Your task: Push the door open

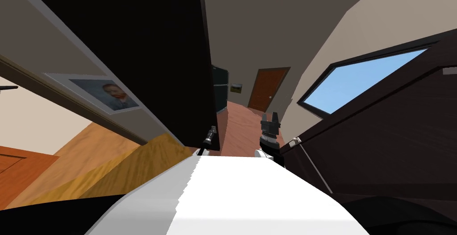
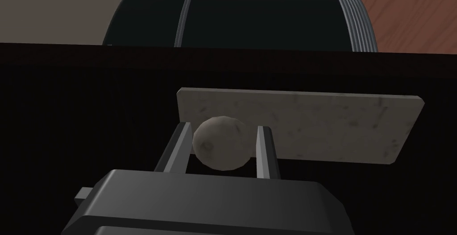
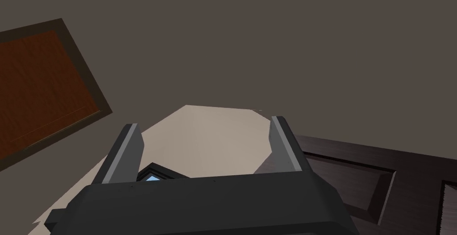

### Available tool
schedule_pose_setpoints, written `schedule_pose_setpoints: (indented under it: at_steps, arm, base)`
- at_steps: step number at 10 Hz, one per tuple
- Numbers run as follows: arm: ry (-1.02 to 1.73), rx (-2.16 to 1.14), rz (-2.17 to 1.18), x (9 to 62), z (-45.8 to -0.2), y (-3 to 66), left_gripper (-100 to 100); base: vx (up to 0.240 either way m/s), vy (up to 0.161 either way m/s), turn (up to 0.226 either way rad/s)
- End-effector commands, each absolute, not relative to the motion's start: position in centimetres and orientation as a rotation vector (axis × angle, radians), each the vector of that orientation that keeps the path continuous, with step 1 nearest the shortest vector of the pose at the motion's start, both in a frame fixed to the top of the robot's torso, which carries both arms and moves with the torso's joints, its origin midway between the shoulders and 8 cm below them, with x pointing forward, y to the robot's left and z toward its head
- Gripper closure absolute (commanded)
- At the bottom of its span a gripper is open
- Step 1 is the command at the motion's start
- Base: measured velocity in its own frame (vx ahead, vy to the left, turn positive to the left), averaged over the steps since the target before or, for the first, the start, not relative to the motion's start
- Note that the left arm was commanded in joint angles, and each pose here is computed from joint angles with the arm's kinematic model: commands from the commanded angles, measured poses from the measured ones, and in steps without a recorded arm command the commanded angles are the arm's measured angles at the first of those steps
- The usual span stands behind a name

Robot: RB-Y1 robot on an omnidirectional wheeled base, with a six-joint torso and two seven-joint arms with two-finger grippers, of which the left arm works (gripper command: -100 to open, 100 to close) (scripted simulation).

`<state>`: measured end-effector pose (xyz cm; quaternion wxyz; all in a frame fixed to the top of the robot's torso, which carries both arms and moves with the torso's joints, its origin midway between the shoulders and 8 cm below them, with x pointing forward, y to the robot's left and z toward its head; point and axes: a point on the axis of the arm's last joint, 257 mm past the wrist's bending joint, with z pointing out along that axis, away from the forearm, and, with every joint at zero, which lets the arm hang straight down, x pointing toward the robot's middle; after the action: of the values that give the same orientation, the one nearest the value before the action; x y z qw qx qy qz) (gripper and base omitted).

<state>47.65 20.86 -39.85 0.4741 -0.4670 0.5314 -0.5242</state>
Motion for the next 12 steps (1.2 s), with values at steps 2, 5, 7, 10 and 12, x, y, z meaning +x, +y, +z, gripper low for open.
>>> schedule_pose_setpoints:
  at_steps: [2,5,7,10,12]
  arm:
    - [1.266,-1.148,-1.247,48.0,-39.3,23.0,100]
    - [1.235,-1.166,-1.210,48.2,-39.2,25.0,100]
    - [1.224,-1.172,-1.197,48.2,-39.1,25.7,100]
    - [1.191,-1.191,-1.161,48.3,-39.0,27.6,100]
    - [1.162,-1.208,-1.132,48.2,-38.9,29.1,100]
  base:
    - [0.170,-0.080,0.028]
    - [0.187,-0.046,0.012]
    - [0.169,-0.030,0.020]
    - [0.104,-0.041,0.031]
    - [0.199,-0.073,0.039]
